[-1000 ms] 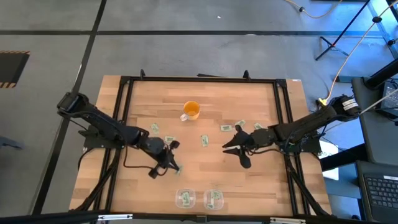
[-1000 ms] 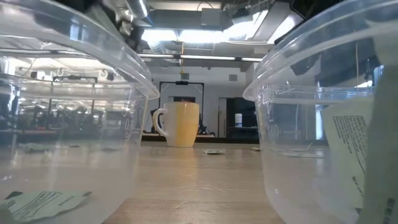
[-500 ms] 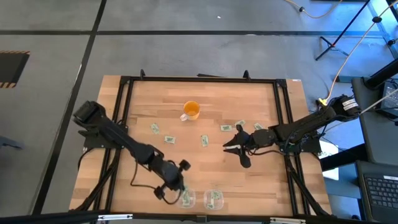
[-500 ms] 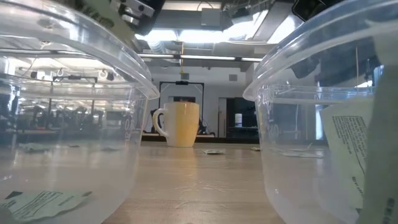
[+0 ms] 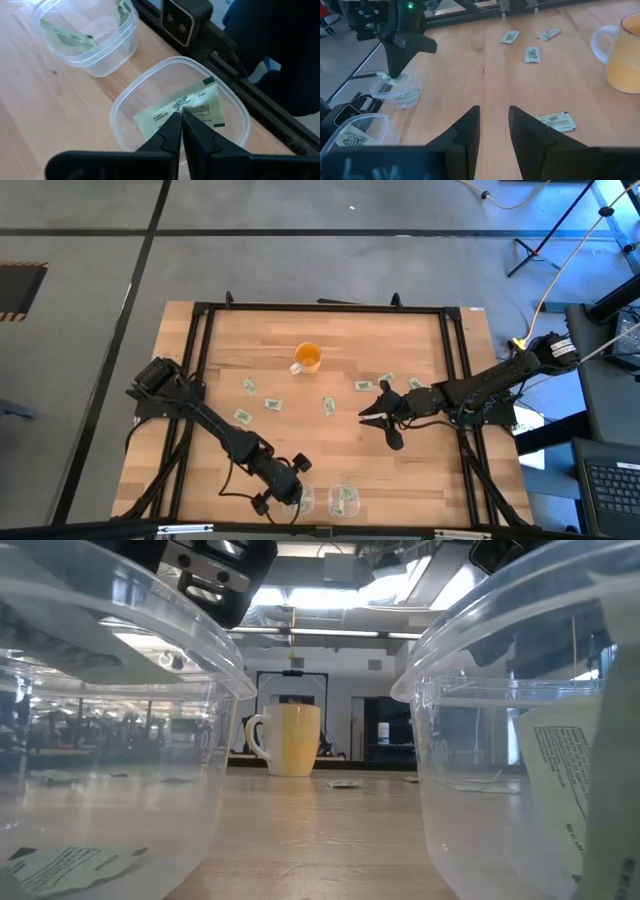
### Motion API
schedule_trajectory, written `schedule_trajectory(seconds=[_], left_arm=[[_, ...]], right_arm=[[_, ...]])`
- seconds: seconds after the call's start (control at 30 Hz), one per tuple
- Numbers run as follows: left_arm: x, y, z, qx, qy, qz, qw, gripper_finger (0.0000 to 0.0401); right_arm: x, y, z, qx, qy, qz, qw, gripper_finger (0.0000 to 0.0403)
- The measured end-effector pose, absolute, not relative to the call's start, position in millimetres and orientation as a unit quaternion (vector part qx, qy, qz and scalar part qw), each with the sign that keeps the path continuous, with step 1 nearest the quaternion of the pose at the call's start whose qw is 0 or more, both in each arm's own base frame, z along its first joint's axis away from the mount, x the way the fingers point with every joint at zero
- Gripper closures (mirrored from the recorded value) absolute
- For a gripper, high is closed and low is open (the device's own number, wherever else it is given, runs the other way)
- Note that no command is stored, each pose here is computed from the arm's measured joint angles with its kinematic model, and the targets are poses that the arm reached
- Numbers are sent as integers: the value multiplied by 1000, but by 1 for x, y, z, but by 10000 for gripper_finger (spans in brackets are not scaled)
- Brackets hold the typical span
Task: Pick and place items into bin
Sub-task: Put the green stevia packet into the left transparent bin, then put the green stevia packet into the right transparent bin
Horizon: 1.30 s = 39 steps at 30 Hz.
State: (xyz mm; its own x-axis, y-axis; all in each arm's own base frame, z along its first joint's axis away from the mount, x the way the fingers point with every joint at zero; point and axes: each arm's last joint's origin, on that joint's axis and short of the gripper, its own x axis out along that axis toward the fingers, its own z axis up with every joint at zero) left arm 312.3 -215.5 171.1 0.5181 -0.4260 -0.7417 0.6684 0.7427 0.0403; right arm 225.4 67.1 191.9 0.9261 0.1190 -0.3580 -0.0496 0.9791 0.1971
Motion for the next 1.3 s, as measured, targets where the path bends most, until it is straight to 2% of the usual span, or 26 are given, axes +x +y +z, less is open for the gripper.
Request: schedule_trajectory(seconds=[0.37,0.7,0.83,1.0,1.3], left_arm=[[310,-211,178,168,378,-299,860,347],[272,-169,255,177,379,-204,885,340],[253,-144,271,158,382,-153,898,340],[233,-119,259,140,360,-131,913,338],[203,-86,218,90,294,-99,946,338]], right_arm=[[225,67,192,93,187,43,977,297],[226,68,192,108,187,44,975,297],[222,65,184,138,231,3,963,297],[210,59,164,144,328,-73,931,297],[198,55,152,116,401,-104,903,297]])
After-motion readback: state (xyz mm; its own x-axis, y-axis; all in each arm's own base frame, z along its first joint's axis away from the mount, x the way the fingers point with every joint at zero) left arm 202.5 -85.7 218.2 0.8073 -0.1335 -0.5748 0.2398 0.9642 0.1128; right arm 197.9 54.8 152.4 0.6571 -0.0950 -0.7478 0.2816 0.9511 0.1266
